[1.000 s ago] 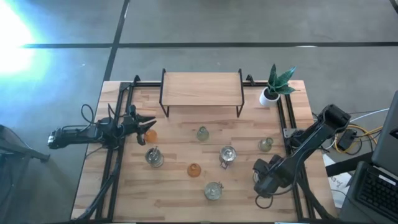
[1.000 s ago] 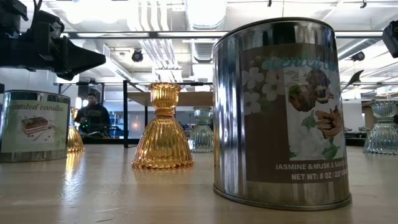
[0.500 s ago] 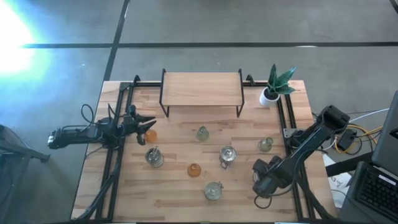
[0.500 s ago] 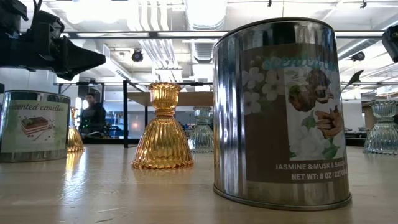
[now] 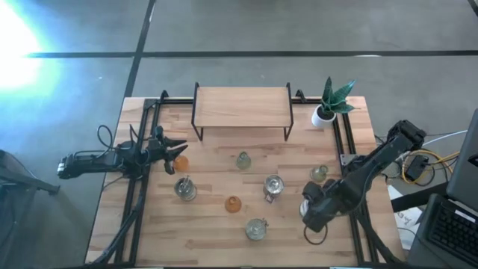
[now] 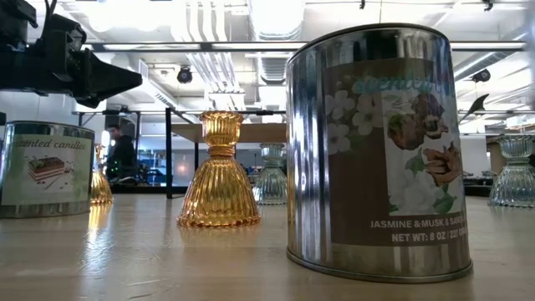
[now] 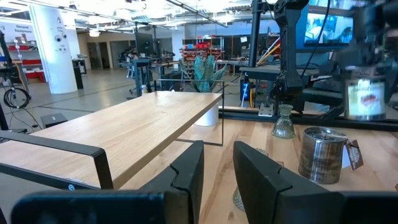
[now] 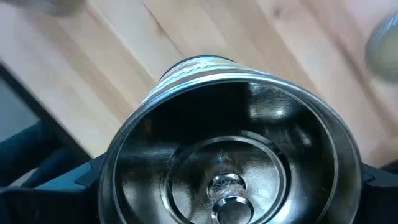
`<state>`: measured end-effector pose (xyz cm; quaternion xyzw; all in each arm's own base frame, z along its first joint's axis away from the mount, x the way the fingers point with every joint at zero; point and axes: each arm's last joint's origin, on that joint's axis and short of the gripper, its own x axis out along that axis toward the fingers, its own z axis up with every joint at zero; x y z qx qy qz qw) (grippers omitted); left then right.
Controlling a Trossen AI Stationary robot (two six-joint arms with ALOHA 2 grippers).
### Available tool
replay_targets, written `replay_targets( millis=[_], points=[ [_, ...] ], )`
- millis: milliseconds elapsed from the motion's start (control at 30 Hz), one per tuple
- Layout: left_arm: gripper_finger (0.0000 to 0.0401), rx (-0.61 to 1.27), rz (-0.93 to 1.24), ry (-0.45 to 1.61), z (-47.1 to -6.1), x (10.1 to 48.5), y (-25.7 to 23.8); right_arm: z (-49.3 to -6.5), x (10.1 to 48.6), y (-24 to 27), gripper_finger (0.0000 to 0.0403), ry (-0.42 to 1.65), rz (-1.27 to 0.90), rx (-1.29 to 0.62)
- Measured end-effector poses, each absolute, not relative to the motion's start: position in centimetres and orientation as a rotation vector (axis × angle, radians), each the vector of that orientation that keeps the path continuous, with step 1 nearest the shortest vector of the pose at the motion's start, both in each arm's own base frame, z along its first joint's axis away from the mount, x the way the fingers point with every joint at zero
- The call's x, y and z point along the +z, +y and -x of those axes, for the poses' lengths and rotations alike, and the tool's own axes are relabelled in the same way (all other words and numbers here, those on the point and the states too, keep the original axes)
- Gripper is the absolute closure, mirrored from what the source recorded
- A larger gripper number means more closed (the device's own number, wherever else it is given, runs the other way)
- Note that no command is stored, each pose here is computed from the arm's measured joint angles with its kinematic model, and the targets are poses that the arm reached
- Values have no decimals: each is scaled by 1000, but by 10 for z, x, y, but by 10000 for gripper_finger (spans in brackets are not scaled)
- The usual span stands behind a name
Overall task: Pick & Place candle stick holders
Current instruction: Put the right green scented candle on the shelf
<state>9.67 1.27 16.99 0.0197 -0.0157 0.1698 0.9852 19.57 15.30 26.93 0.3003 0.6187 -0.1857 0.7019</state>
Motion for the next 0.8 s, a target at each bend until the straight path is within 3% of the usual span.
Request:
replay_targets(
  millis=[367, 800],
  points=[
    [309, 341, -40, -32, -97, 170, 13, -244, 330, 74, 61, 1308, -541, -343],
    [309, 341, -39, -32, -97, 170, 13, -308, 339, -36, 62, 1293, -534, -381]
  ],
)
